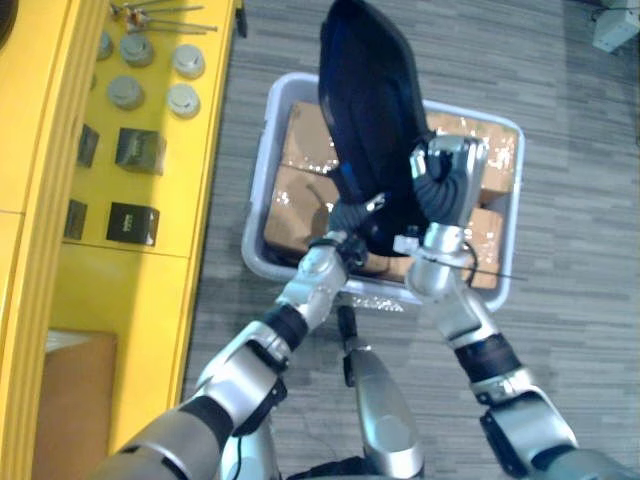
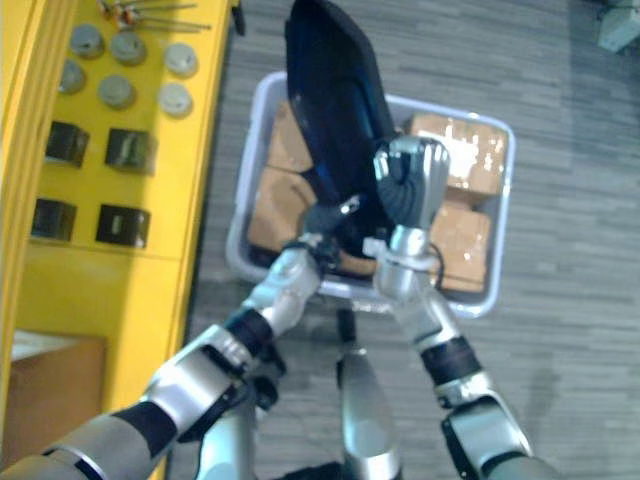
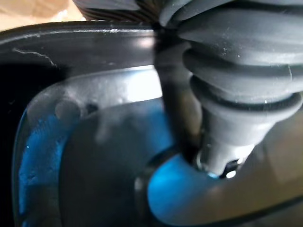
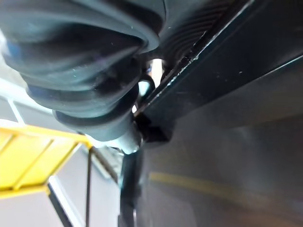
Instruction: Walk over and take plastic housings, then place them on the shelf
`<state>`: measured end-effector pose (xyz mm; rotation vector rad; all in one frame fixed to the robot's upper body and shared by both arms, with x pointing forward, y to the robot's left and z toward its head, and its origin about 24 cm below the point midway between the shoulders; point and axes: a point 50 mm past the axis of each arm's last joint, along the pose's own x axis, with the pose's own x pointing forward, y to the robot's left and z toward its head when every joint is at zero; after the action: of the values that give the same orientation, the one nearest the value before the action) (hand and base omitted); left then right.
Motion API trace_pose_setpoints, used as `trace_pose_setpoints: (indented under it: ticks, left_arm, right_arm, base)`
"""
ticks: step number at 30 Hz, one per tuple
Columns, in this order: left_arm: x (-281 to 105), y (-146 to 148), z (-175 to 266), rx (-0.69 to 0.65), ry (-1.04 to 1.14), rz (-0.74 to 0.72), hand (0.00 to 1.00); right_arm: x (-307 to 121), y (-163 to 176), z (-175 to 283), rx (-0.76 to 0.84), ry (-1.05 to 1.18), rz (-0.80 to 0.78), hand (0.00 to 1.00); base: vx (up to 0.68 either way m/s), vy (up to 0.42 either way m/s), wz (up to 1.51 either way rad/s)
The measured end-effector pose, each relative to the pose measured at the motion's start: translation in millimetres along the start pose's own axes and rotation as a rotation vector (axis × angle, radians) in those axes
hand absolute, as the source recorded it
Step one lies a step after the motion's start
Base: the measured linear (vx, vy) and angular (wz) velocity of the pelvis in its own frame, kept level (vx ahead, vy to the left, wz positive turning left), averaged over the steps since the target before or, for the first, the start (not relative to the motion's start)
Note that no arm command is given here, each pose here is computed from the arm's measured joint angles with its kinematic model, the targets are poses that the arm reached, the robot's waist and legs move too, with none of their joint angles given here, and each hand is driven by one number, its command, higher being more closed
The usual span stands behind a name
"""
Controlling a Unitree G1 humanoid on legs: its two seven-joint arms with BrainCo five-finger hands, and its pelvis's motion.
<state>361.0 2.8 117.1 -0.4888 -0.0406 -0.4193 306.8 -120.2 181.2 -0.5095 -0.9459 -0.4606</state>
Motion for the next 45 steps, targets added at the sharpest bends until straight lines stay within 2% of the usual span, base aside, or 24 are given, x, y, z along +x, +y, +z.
trace_pose_setpoints:
  ticks: [1,9,14,17,19,22,27,31,33,36,38,40,43,45]
  left_arm:
    - [-2.5,3.4,-1.9,-0.022,-0.002,-0.014,1.00]
    - [-14.6,14.3,-4.1,-0.045,-0.053,-0.039,1.00]
    - [-20.6,16.2,13.2,0.245,-0.165,0.073,1.00]
    - [-21.7,4.9,21.9,0.376,-0.251,0.106,1.00]
    - [-23.0,-0.9,26.2,0.495,-0.319,0.150,1.00]
    - [-23.5,-1.8,29.7,0.592,-0.363,0.214,1.00]
    - [-36.2,36.5,31.3,0.738,-0.376,0.509,1.00]
    - [-44.8,56.6,44.1,0.813,-0.435,0.630,1.00]
    - [-52.0,62.0,51.8,0.803,-0.474,0.651,1.00]
    - [-74.2,69.2,53.7,0.719,-0.514,0.677,1.00]
    - [-103.2,64.6,50.0,0.609,-0.546,0.668,1.00]
    - [-123.3,57.2,45.1,0.559,-0.546,0.633,1.00]
    - [-150.9,50.4,29.8,0.518,-0.487,0.597,1.00]
    - [-173.0,54.0,27.4,0.508,-0.466,0.618,1.00]
  right_arm:
    - [-4.2,-1.4,-2.2,0.008,0.021,-0.002,0.00]
    - [-54.0,-16.6,-8.7,0.057,0.123,0.047,0.00]
    - [-81.6,-30.1,-24.3,0.062,0.281,0.070,0.00]
    - [-75.4,-38.8,-25.6,0.077,0.287,0.023,0.00]
    - [-66.3,-45.4,-21.5,0.146,0.281,-0.003,0.00]
    - [-61.3,-54.5,-20.6,0.228,0.309,0.000,0.00]
    - [-42.4,-106.7,-14.8,0.426,0.261,-0.097,0.00]
    - [-37.7,-133.5,-6.6,0.549,0.185,-0.113,0.00]
    - [-46.6,-141.4,-11.1,0.581,0.225,-0.111,0.00]
    - [-76.8,-150.8,-23.2,0.583,0.383,-0.144,0.00]
    - [-115.9,-153.3,-34.2,0.551,0.584,-0.177,0.00]
    - [-149.2,-158.1,-40.4,0.548,0.751,-0.242,0.00]
    - [-187.1,-167.4,-41.5,0.505,0.916,-0.294,0.00]
    - [-197.0,-169.5,-39.4,0.576,0.954,-0.345,0.00]
  base:
    - [0.03,0.003,-0.01]
    - [0.00,0.000,0.00]
    - [0.05,0.012,0.01]
    - [0.05,0.015,0.07]
    - [0.06,0.021,0.03]
    - [0.10,0.012,-0.02]
    - [0.16,0.021,-0.10]
    - [0.07,0.012,-0.03]
    - [0.01,0.002,-0.04]
    - [-0.02,-0.011,-0.05]
    - [-0.06,-0.003,-0.07]
    - [-0.06,-0.006,-0.03]
    - [-0.08,-0.001,0.03]
    - [-0.04,0.014,0.27]
